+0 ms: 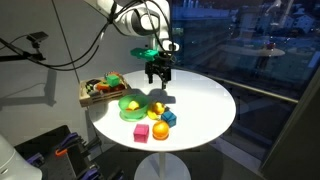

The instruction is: Put the yellow object inside the bowl

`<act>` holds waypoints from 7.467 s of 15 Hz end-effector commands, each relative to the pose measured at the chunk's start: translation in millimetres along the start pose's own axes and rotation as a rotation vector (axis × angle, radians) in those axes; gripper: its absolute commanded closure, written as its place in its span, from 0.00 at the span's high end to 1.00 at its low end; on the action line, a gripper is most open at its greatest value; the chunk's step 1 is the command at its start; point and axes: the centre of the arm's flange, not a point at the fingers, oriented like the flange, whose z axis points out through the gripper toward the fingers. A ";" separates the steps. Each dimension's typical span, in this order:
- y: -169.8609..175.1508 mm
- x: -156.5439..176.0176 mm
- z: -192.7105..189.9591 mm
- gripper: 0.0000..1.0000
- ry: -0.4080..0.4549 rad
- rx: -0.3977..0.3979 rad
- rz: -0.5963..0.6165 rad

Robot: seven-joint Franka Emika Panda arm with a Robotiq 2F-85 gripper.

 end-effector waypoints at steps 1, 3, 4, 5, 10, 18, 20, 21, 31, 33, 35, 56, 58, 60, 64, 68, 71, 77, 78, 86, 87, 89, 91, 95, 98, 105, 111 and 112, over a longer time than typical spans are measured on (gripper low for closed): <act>11.6 4.2 15.6 1.00 0.018 -0.026 0.041; 15.9 5.8 20.4 1.00 0.017 -0.035 0.057; 17.3 6.0 18.7 1.00 0.006 -0.034 0.066; 18.2 5.3 16.0 1.00 -0.004 -0.024 0.069; 16.8 5.8 22.7 1.00 0.000 -0.013 0.050; 11.9 12.8 55.8 1.00 -0.028 -0.038 0.053; 9.4 14.3 68.0 1.00 -0.017 -0.046 0.053; 8.2 15.5 73.2 1.00 -0.009 -0.049 0.053; 3.1 10.8 105.2 1.00 0.027 -0.062 0.036; 3.1 10.0 108.9 1.00 0.036 -0.065 0.032; 3.1 10.2 112.9 1.00 0.043 -0.061 0.027; 8.1 -1.2 80.6 0.43 0.090 -0.034 0.031; 8.0 -7.7 69.8 0.43 0.103 -0.029 0.025; 7.2 -17.4 60.3 0.43 0.112 -0.024 0.014; 4.2 -45.0 43.0 0.43 0.125 -0.010 -0.031; 1.5 -75.9 29.1 0.43 0.144 0.006 -0.092; 0.0 -95.6 22.8 0.43 0.151 0.018 -0.137; -4.6 -113.7 24.5 0.92 0.146 0.026 -0.206; -4.7 -113.2 25.0 0.93 0.141 0.025 -0.206; 4.3 -106.3 19.0 1.00 0.033 0.050 -0.165; 6.2 -106.4 16.3 1.00 0.008 0.054 -0.157; 9.6 -106.3 8.6 1.00 -0.035 0.068 -0.134; 12.1 -106.7 -1.6 1.00 -0.076 0.086 -0.106; 9.9 -111.7 -25.6 1.00 -0.110 0.106 -0.027; 2.0 -119.3 -39.2 1.00 -0.085 0.096 0.053; -16.0 -141.4 -68.1 1.00 0.006 0.074 0.138; -14.2 -137.9 -72.5 1.00 0.009 0.072 0.119; -14.2 -138.5 -72.9 1.00 0.010 0.072 0.119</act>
